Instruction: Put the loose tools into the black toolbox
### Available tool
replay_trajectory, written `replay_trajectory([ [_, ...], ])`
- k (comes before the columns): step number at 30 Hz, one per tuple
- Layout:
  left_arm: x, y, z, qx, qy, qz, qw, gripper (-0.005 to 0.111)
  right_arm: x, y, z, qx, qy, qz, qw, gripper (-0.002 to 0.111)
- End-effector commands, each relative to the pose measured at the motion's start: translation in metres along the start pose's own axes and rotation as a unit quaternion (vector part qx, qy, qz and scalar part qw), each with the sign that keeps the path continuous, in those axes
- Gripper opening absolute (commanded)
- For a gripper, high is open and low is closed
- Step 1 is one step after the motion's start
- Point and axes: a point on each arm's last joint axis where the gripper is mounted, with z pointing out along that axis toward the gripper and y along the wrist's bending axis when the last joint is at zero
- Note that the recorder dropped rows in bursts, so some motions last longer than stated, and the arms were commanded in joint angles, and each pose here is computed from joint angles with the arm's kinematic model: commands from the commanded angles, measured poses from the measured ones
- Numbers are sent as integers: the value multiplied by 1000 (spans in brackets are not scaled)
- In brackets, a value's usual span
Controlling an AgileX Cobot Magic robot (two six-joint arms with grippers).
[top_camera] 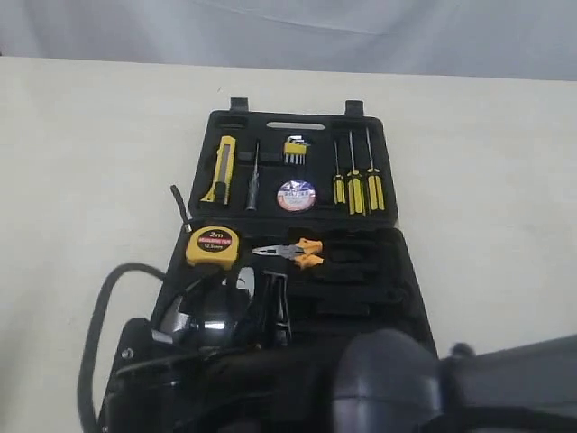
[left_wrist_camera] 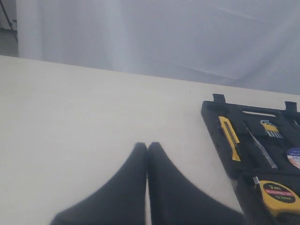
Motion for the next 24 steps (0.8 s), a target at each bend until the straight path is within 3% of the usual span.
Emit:
replay_trajectory([
  [1, -1, -1, 0, 4, 2, -3, 1000, 0, 16, -21, -36, -4, 3, 18, 1000, -1],
  [7, -1, -1, 0, 4, 2, -3, 1000, 0, 17, -46, -82, 0, -45, -13, 999, -1],
  [15, -1, -1, 0, 4, 2, -3, 1000, 0, 3, -81, -128, -7, -132, -112, 985, -1],
  [18, -1, -1, 0, 4, 2, -3, 1000, 0, 2, -110, -136, -20, -153, -120, 981, -1],
  [24, -1, -1, 0, 4, 2, -3, 1000, 0, 10, -193, -120, -22, -165, -132, 977, -1],
])
